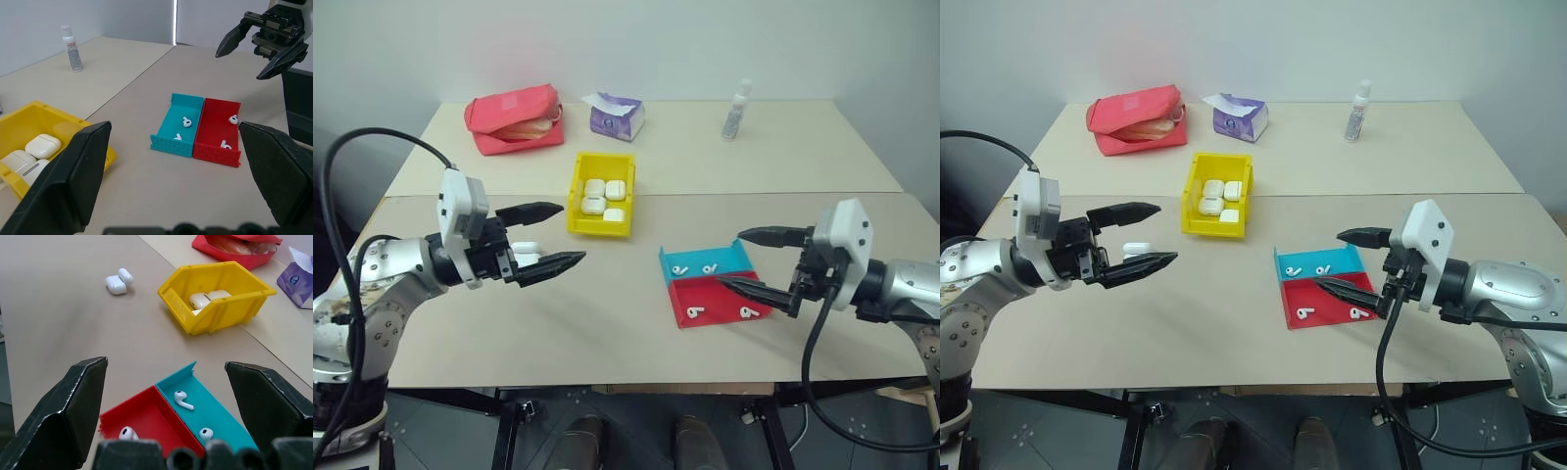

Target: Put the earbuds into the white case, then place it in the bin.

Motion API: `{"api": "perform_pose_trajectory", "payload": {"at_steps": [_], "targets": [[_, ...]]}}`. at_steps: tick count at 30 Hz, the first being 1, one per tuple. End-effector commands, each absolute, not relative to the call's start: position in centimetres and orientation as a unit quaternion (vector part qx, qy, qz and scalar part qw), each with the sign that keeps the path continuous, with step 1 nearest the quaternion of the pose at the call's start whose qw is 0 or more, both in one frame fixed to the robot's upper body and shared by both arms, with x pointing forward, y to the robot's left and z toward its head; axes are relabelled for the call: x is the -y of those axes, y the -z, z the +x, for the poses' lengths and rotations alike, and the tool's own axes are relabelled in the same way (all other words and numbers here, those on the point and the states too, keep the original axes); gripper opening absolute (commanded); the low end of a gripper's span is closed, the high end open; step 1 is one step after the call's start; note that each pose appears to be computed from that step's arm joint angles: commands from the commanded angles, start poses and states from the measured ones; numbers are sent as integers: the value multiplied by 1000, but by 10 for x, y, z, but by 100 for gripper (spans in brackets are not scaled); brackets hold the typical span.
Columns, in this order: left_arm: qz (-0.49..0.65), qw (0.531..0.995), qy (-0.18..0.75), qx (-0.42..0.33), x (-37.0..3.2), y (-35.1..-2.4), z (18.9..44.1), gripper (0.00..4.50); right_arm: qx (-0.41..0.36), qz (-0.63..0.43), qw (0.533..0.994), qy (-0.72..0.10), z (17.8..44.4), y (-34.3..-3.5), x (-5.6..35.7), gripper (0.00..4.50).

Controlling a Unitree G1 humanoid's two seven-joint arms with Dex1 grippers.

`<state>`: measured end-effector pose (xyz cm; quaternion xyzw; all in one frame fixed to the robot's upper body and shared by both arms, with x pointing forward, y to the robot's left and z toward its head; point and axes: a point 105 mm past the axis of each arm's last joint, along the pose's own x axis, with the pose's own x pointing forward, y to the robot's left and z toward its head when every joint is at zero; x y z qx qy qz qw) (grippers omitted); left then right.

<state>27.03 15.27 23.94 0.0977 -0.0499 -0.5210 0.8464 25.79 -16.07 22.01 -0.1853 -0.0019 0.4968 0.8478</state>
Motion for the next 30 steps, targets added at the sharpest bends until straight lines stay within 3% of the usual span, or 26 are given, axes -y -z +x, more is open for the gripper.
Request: {"api": "perform_pose_trajectory", "payload": {"at_steps": [1,14,23,30], "targets": [[100,848,516,63,-155,-246,268,450,36,-203,840,-501,253,-237,159,445],[159,871,464,-12,-182,-231,264,450,31,-189,838,-511,256,-235,156,445],[240,902,359,-15,-202,-232,282,450,16,-180,840,-512,248,-226,153,445],[194,917,265,-225,-235,-217,302,450,22,-170,840,-514,248,-223,147,445]]}}
